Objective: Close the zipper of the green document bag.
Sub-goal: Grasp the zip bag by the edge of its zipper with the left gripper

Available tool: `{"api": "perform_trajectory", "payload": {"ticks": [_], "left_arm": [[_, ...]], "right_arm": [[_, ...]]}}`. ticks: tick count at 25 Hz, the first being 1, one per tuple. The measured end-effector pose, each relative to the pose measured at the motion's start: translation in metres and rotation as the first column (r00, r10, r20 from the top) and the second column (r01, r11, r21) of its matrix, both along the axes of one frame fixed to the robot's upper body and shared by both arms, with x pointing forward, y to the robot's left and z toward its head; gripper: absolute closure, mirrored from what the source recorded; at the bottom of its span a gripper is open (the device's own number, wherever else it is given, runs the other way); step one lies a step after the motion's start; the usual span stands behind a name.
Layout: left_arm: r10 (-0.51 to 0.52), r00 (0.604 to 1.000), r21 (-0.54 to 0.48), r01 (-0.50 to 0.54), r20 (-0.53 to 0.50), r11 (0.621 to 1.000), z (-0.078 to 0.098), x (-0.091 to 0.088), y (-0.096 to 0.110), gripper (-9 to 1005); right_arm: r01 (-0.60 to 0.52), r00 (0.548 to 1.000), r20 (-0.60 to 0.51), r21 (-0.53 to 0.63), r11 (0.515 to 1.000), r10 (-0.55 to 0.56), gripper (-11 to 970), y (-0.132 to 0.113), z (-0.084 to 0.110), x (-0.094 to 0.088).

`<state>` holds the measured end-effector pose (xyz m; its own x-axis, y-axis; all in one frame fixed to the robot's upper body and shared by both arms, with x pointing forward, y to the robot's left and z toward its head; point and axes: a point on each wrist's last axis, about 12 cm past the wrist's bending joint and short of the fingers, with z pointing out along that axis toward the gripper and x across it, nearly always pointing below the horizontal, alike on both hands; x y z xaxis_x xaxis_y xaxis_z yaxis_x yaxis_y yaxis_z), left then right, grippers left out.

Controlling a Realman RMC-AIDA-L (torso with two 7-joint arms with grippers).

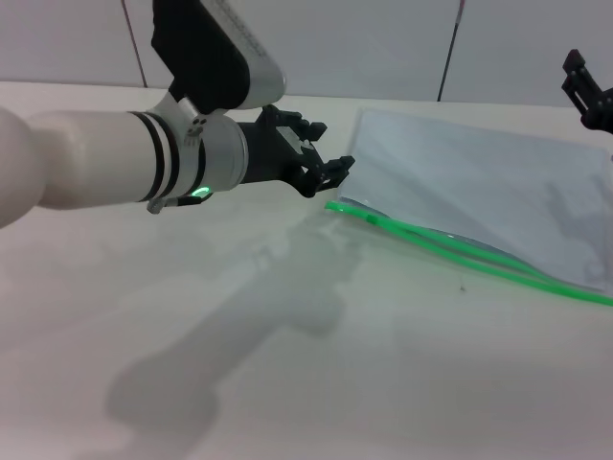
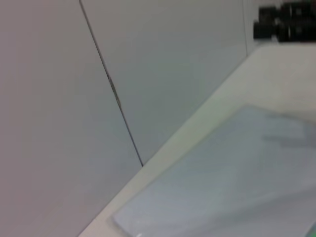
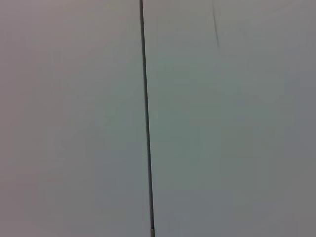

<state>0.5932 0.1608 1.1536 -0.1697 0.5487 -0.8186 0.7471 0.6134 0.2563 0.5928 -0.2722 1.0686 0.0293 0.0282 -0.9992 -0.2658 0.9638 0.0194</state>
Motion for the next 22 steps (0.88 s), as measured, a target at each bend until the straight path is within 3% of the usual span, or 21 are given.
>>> {"api": "perform_trajectory", "payload": {"ticks": [8, 14, 22], "left_arm": [[-0.026, 0.999, 0.146, 0.030, -0.029, 0.989, 0.005, 0.004, -0.003, 446], [-0.077, 0.996, 0.276, 0.088, -0.052, 0.957, 0.009, 0.008, -0.009, 443], [-0.148, 0.989, 0.484, 0.131, -0.004, 0.865, 0.002, 0.005, -0.022, 441]], "right_arm": [[-0.010, 1.000, -0.011, -0.007, 1.000, 0.010, 278, 0.002, 0.000, 0.005], [-0.014, 1.000, -0.015, -0.011, 1.000, 0.014, 278, 0.003, -0.001, 0.006], [-0.014, 1.000, -0.015, -0.011, 1.000, 0.014, 278, 0.004, -0.001, 0.006]]}}
